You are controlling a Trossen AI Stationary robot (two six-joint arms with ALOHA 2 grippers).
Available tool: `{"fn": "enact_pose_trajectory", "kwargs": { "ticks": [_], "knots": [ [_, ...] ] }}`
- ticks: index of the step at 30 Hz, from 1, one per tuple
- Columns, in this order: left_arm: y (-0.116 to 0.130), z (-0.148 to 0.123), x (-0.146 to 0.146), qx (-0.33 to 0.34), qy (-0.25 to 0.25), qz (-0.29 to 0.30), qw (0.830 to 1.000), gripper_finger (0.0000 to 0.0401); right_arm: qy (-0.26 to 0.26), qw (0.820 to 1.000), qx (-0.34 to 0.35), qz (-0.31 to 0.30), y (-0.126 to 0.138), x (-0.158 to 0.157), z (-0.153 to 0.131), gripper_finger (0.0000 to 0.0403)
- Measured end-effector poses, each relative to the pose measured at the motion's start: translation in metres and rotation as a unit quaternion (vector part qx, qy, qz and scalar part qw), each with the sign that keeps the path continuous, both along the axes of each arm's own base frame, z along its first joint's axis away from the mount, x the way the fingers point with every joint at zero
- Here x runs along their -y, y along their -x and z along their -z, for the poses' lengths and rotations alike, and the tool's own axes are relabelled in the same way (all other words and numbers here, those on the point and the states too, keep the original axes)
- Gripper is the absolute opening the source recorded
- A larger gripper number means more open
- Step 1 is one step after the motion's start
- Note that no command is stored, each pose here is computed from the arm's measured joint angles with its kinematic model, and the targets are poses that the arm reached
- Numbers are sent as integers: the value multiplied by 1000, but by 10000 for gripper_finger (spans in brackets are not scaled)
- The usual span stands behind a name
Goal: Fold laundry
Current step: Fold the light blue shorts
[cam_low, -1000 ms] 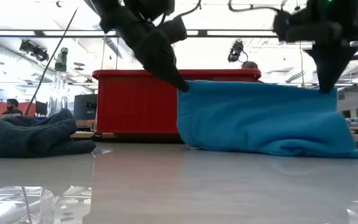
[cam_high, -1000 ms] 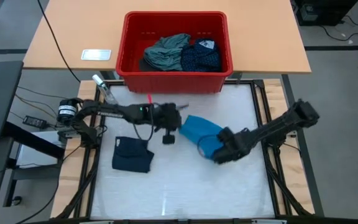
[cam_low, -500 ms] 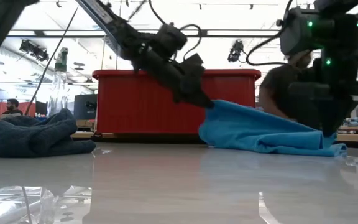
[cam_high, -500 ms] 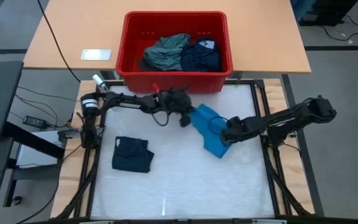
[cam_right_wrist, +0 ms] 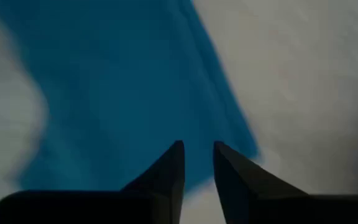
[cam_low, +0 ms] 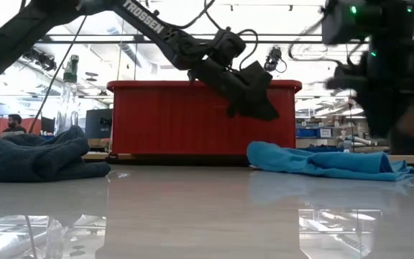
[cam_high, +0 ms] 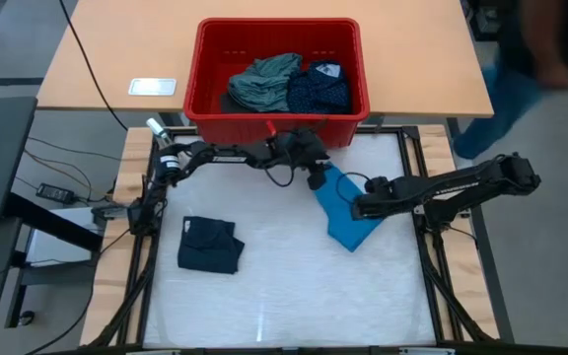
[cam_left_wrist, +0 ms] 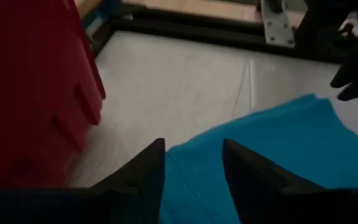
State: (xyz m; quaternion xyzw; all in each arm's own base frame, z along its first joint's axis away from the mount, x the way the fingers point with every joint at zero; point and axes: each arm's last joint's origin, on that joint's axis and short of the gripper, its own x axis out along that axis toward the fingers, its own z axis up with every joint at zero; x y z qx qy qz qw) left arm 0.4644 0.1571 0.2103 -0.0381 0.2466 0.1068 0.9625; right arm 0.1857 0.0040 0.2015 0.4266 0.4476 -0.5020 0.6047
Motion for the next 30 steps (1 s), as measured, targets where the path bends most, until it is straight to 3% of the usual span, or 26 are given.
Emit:
{"fn": "enact_pose_trajectory", "kwargs": {
  "ticks": [4,8,13,17,22,30],
  "knots": [
    [6,-5,-7,-31,21,5,999,177,43,997,62,-13,-14,4,-3,104],
    [16,-23,-14,-3,81,59,995,171,46,996,74,-16,-24,5,18,97],
    [30,-39,-21,6,150,103,983,167,28,997,65,6,-31,-5,45,82],
    [41,-44,-19,-29,153,115,981,167,-13,997,72,2,-41,-23,61,71],
    [51,-44,1,-88,150,147,974,167,-49,989,137,18,-59,-52,74,56],
    [93,-22,45,-77,173,157,969,166,-89,979,182,16,-92,-101,58,37]
  ]
}}
